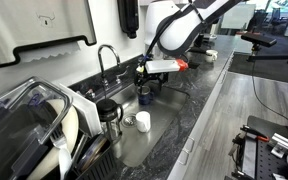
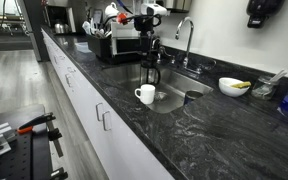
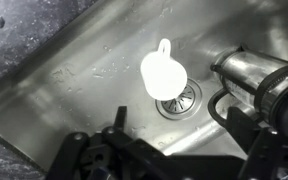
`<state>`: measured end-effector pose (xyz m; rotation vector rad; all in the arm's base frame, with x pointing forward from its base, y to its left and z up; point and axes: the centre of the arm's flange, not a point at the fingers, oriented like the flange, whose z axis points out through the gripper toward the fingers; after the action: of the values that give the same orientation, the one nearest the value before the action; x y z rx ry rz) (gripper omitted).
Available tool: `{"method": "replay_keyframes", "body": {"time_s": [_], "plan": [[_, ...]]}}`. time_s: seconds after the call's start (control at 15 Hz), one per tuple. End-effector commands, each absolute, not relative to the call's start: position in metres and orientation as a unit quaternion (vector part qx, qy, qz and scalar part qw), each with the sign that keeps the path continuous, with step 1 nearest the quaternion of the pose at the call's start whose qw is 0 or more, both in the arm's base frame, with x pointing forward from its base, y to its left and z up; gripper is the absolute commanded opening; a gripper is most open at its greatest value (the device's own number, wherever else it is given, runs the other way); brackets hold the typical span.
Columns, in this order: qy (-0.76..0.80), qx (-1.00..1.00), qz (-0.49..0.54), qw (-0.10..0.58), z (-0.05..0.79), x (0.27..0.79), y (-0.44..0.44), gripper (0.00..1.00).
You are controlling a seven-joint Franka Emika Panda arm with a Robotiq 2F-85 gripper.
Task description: Take the white cup out of the sink, put it on the counter then pour the water from the blue cup in the sink
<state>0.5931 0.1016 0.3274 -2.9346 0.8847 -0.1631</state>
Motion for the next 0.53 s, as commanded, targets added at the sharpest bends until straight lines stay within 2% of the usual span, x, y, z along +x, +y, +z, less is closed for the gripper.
{"method": "replay_keyframes", "body": {"time_s": [0.0, 0.47], "plan": [[0.375, -0.924, -0.049, 0.062, 0.299, 0.600, 0.101, 1.00], [0.416, -0.907, -0.028, 0.053, 0.253, 0.597, 0.117, 1.00]]}}
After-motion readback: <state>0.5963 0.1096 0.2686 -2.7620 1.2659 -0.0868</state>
